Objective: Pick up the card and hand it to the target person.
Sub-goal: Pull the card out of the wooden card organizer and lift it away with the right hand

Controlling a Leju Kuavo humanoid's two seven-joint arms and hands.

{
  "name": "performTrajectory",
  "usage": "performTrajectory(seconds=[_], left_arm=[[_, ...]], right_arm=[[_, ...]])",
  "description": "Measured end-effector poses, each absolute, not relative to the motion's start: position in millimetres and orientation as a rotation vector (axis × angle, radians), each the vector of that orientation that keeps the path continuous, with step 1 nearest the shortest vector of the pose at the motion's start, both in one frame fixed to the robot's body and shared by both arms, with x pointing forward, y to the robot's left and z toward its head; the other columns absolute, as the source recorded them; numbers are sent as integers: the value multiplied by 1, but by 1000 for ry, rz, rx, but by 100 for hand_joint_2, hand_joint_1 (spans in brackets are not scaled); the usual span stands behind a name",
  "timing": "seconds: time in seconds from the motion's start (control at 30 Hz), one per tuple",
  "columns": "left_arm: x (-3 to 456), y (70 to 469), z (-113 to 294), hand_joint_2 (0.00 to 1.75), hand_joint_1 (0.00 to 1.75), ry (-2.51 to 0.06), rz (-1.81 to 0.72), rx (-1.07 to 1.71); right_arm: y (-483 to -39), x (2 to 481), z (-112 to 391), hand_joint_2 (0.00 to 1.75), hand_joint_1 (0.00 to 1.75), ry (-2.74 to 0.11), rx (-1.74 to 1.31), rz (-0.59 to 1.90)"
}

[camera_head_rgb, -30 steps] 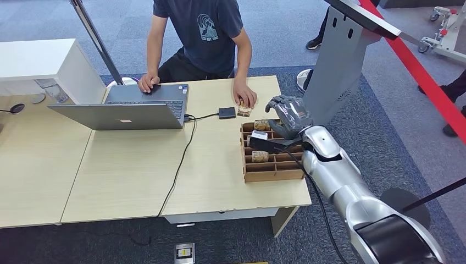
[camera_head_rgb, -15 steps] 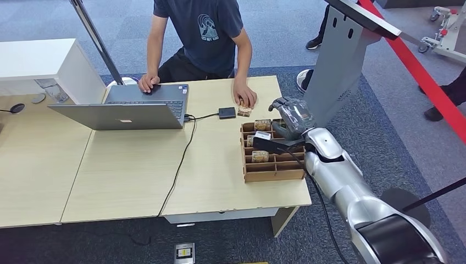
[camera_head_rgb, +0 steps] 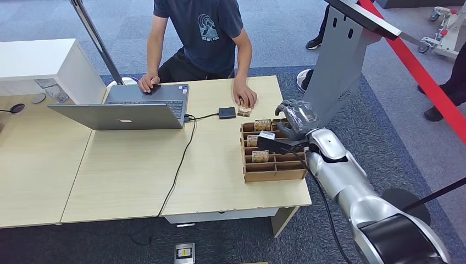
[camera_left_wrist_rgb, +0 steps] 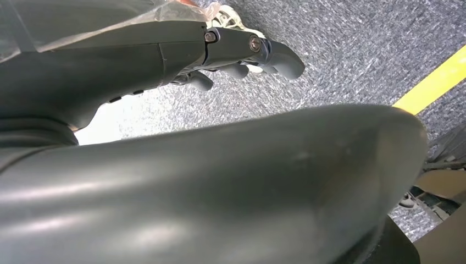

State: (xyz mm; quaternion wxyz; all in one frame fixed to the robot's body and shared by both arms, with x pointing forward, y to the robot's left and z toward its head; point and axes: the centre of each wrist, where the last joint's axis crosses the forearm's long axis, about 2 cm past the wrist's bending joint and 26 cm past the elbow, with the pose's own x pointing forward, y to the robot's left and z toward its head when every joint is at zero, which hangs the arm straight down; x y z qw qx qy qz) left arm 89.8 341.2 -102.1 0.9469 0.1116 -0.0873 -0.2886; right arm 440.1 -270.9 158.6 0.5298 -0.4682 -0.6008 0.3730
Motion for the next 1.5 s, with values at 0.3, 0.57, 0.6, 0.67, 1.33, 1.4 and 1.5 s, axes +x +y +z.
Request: performTrajectory(seconds=[0.3,0.57,0.6,0.67,1.33,1.4,1.5], left_arm=[[90,341,-102,0,0,-178,-588,226],[90,341,-102,0,0,-178,-588,225],[90,341,-102,0,0,-178,-589,224],[90,341,-102,0,0,-178,-590,223],[95,340,-101,0,0,-181,-605,221],[95,340,-101,0,0,-180,-610,222],[95,340,-101,0,0,-178,-615,222]], right_arm=[[-272,440,157,175,90,-1426,-1122,898],[-273,439,156,175,89,-1420,-1120,900],[-273,439,155,175,89,-1420,-1120,900],[-273,439,155,175,89,-1417,-1120,901],[-274,436,148,175,84,-1359,-1126,918],[-275,436,148,175,83,-1355,-1126,920],[-275,436,147,175,82,-1353,-1127,921]])
